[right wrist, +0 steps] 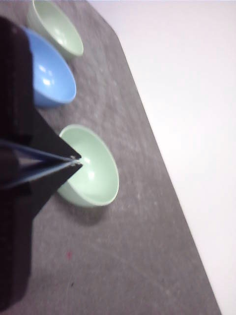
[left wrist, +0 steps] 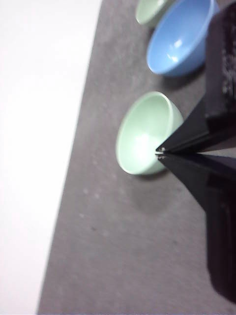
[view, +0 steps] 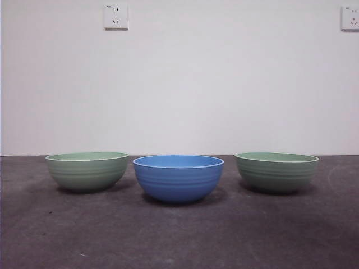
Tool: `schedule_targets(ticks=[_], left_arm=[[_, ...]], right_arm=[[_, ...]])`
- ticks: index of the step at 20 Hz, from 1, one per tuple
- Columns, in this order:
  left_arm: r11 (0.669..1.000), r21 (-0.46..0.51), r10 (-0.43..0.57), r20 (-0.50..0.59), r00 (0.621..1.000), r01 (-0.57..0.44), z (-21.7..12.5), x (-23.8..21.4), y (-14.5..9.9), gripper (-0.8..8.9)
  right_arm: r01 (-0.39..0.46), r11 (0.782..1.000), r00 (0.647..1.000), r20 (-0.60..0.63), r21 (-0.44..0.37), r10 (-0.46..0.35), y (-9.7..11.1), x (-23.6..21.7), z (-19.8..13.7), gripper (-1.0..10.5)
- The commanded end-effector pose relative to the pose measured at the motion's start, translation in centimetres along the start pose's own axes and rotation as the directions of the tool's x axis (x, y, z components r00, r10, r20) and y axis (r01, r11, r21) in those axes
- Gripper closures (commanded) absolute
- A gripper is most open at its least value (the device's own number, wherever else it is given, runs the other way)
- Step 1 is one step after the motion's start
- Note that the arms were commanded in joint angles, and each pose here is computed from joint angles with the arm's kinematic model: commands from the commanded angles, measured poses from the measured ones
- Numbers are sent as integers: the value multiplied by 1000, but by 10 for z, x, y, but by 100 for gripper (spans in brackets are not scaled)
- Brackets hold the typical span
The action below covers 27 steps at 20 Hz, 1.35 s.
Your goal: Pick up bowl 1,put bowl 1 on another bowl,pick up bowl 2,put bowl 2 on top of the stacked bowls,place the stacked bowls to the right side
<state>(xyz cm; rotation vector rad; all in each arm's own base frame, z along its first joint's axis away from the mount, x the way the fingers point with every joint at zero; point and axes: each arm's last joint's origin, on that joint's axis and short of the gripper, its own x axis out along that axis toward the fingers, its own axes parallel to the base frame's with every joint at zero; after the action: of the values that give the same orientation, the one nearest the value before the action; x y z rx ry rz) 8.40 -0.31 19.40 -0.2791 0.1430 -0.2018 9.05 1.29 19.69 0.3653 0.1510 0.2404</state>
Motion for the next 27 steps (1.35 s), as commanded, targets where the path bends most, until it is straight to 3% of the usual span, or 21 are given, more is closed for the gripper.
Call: schedule_targets(ticks=[1,9,18,22,24,27], left_arm=[[1000,-22,-16,-23,1000,16,13,-4,-5,821],[980,-37,-200,-177,964,196,50,-9,-23,821],[928,-52,-359,-395,846,370,84,-8,-37,821],[916,-59,-375,-472,798,396,92,-11,-41,821],[913,-57,-375,-507,776,404,94,-13,-43,821],[915,-54,-363,-542,758,400,95,-14,-43,821]], right_arm=[[-4,1000,999,-36,15,5,6,-2,14,958],[-86,993,959,-276,-79,61,29,-6,61,958],[-241,962,805,-579,-127,125,50,-8,102,958],[-259,956,733,-673,-137,102,53,-10,109,958],[-264,955,707,-700,-135,96,53,-12,110,958],[-263,955,699,-709,-135,93,53,-11,109,958]])
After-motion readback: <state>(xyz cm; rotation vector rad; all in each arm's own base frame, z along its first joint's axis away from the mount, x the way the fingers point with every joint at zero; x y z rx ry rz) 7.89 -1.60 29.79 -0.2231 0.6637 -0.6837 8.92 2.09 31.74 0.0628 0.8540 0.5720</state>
